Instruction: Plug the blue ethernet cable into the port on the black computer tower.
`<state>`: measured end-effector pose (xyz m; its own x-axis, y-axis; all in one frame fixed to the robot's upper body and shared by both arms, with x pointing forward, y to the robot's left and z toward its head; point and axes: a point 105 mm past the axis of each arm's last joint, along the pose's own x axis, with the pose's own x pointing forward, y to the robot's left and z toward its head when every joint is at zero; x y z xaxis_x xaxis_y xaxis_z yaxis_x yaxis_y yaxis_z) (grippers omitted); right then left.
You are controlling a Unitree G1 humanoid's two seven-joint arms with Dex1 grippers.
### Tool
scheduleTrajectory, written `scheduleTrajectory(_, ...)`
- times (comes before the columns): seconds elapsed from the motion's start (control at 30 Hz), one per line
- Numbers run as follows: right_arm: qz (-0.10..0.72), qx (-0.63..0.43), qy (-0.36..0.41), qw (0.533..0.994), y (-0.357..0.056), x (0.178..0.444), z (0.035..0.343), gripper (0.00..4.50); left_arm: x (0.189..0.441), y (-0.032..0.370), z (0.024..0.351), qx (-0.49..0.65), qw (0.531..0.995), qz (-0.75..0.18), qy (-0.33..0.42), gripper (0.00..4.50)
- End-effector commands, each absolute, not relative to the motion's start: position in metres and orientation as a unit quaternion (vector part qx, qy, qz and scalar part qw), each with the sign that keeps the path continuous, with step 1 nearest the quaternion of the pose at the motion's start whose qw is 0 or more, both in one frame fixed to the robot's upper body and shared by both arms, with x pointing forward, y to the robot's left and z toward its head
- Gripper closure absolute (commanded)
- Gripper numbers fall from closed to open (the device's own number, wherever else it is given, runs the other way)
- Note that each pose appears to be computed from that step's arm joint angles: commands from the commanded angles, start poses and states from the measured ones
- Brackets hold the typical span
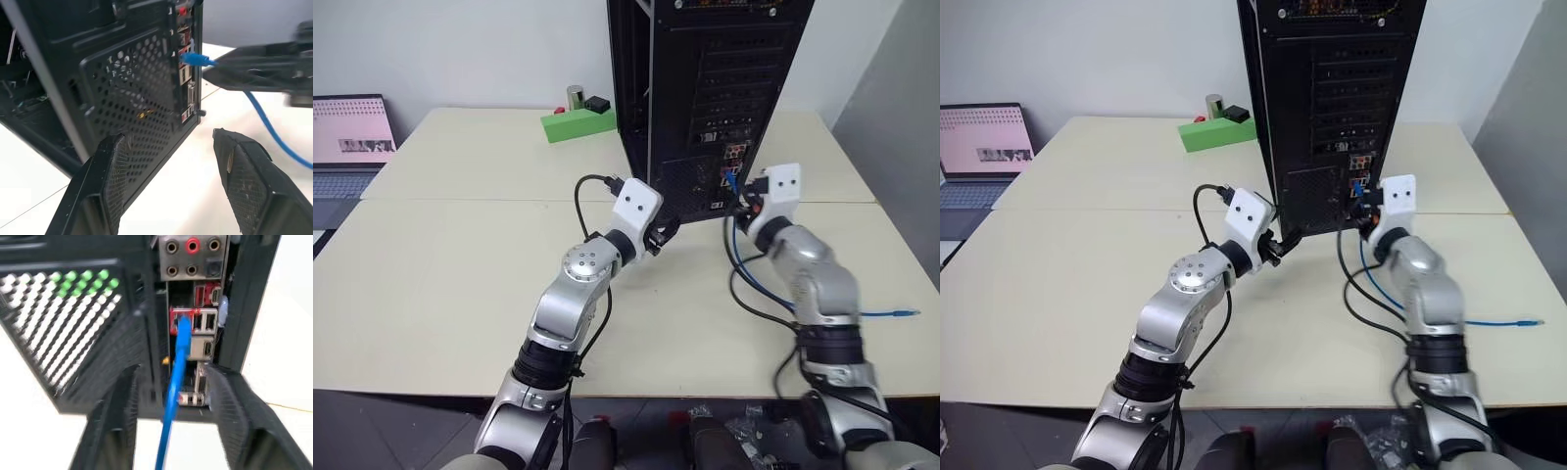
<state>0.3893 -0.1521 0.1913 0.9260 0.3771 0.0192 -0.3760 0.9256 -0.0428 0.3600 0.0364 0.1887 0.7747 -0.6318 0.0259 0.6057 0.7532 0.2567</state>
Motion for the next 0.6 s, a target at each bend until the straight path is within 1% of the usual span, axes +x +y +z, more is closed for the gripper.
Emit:
scheduleTrajectory(0.03,0.269,-0.045,-0.047,0.961,-0.155,0.363,0.221,1.39,0.357,0.039,0.208,0.138,0.926,-0.341,-0.083,1.64)
scheduleTrajectory(0.07,0.282,-0.056,-0.049,0.957,-0.159,0.358,0.224,1.12,0.357,0.040,0.209,0.142,0.924,-0.344,-0.083,1.64)
scheduleTrajectory(0.1,0.291,-0.064,-0.049,0.953,-0.162,0.354,0.226,0.97,0.357,0.042,0.210,0.146,0.923,-0.346,-0.084,1.64)
scheduleTrajectory(0.13,0.296,-0.072,-0.050,0.951,-0.165,0.352,0.228,0.70,0.357,0.043,0.210,0.145,0.922,-0.348,-0.083,1.64)
scheduleTrajectory(0.2,0.313,-0.086,-0.054,0.944,-0.174,0.346,0.233,0.29,0.357,0.047,0.211,0.147,0.920,-0.353,-0.079,1.64)
scheduleTrajectory(0.37,0.366,-0.098,-0.058,0.924,-0.190,0.331,0.245,0.29,0.359,0.060,0.215,0.155,0.918,-0.359,-0.069,1.64)
scheduleTrajectory(0.6,0.387,-0.106,-0.053,0.915,-0.204,0.333,0.248,0.29,0.356,0.078,0.222,0.170,0.911,-0.370,-0.064,1.64)
